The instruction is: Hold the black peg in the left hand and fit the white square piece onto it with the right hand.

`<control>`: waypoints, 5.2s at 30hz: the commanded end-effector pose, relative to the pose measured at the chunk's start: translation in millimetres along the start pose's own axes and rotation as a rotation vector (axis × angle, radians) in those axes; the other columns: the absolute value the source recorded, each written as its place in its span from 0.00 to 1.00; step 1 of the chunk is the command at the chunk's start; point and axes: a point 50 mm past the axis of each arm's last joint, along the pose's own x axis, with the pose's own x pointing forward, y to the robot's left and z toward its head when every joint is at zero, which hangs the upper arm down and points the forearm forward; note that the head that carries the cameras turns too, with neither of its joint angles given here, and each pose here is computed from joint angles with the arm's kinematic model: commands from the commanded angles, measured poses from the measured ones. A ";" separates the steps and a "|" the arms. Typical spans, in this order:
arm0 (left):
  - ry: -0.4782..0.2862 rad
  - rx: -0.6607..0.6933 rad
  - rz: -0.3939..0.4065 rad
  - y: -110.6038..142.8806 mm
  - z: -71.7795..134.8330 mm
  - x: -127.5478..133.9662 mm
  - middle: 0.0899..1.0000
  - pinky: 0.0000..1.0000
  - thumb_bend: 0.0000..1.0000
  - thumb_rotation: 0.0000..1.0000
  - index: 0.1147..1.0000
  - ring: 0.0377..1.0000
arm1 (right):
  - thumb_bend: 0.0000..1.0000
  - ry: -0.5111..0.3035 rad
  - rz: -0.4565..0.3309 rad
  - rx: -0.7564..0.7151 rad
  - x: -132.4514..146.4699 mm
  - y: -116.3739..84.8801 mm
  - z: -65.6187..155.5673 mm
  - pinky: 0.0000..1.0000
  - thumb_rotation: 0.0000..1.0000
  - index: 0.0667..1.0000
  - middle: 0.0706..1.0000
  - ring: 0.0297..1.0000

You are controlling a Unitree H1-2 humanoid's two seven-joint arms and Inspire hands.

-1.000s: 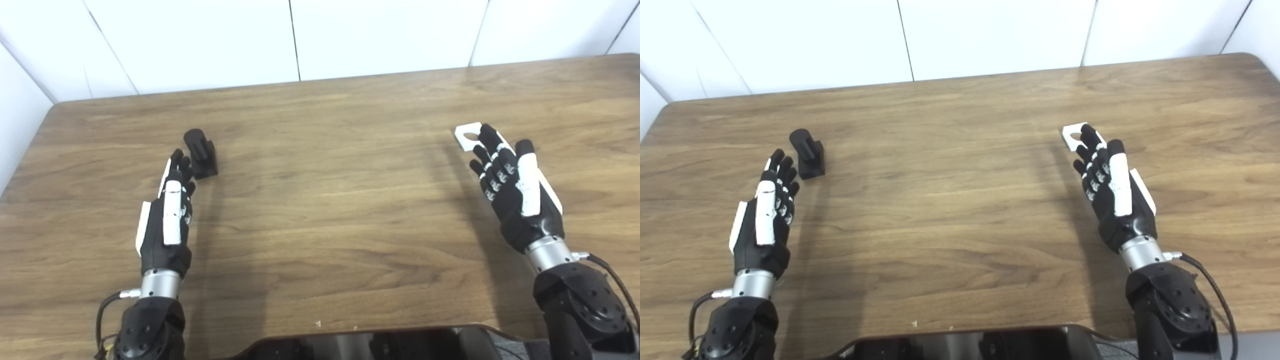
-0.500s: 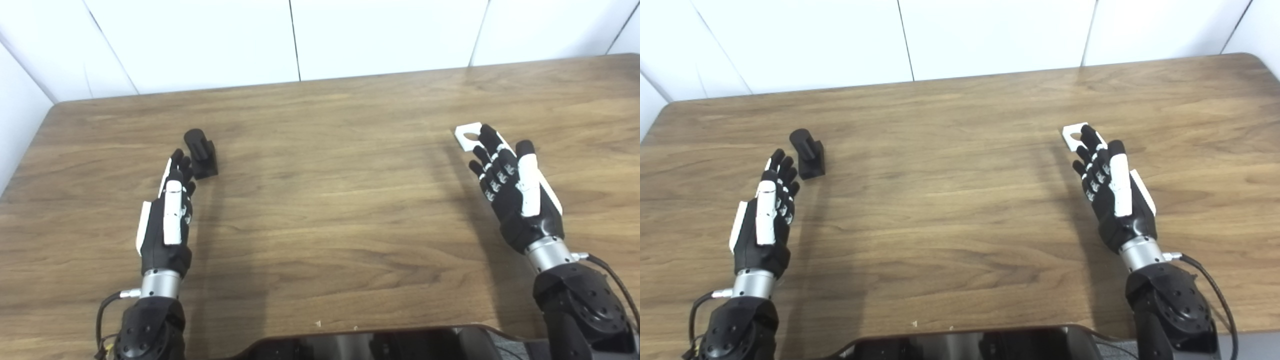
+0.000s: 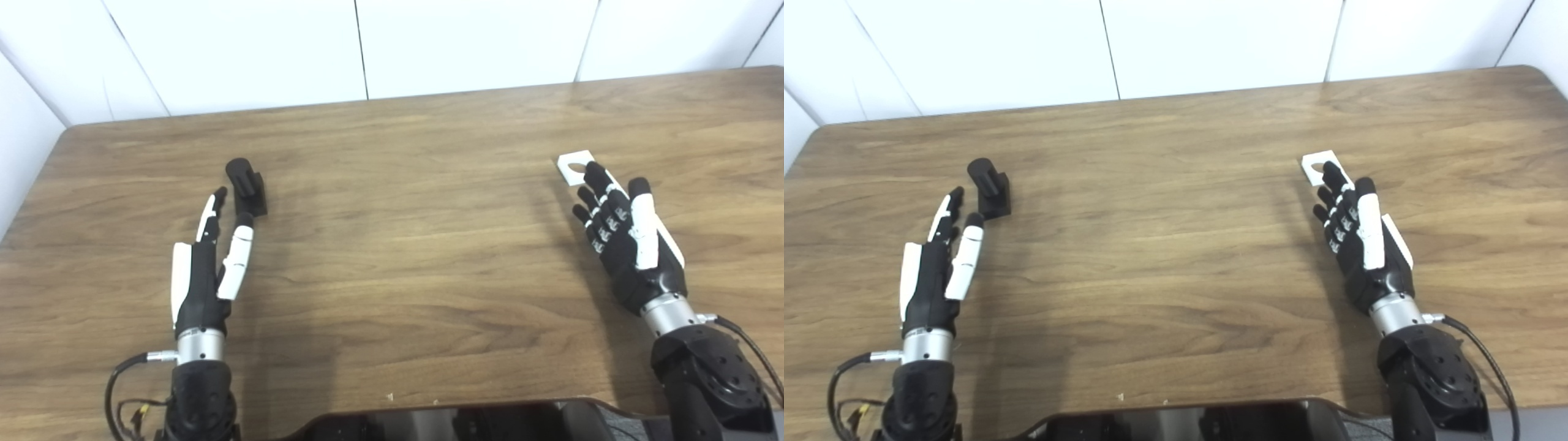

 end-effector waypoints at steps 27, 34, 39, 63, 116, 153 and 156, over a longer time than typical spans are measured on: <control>0.060 0.298 0.170 1.0 26.9 68.4 1.00 0.90 0.75 0.61 0.91 1.00 | 0.62 -0.085 0.023 -0.058 0.4 -0.3 8.6 0.88 1.00 0.94 0.99 1.00; 0.088 0.347 0.177 -6.3 22.7 84.5 1.00 0.98 0.75 0.54 0.83 1.00 | 0.64 -0.082 0.010 -0.058 -4.1 -4.0 5.8 0.90 1.00 0.93 0.98 0.99; 0.101 0.360 0.171 -11.2 20.8 94.7 0.99 0.98 0.75 0.53 0.80 1.00 | 0.65 -0.067 0.011 -0.066 -6.2 -6.9 3.3 0.91 1.00 0.94 0.99 1.00; 0.180 0.425 0.117 -35.7 7.1 128.1 0.96 0.99 0.76 0.48 0.71 1.00 | 0.67 -0.073 0.031 -0.097 -11.0 -12.7 -0.5 0.91 1.00 0.94 1.00 1.00; 0.051 0.296 0.045 -41.2 9.2 98.2 0.86 0.85 0.51 0.05 0.42 0.97 | 0.67 -0.081 0.068 -0.079 -12.8 -8.8 4.6 0.94 1.00 0.95 1.00 1.00; -0.222 0.307 -0.446 -96.0 60.7 -23.5 0.86 0.78 0.51 0.06 0.43 0.95 | 0.68 -0.089 0.043 -0.081 -19.2 7.1 9.8 0.97 1.00 0.96 1.00 1.00; -0.235 0.280 -0.498 -102.5 65.6 -36.3 0.88 0.82 0.51 0.06 0.43 0.97 | 0.68 -0.088 0.040 -0.069 -19.5 8.3 11.0 0.96 1.00 0.96 1.00 1.00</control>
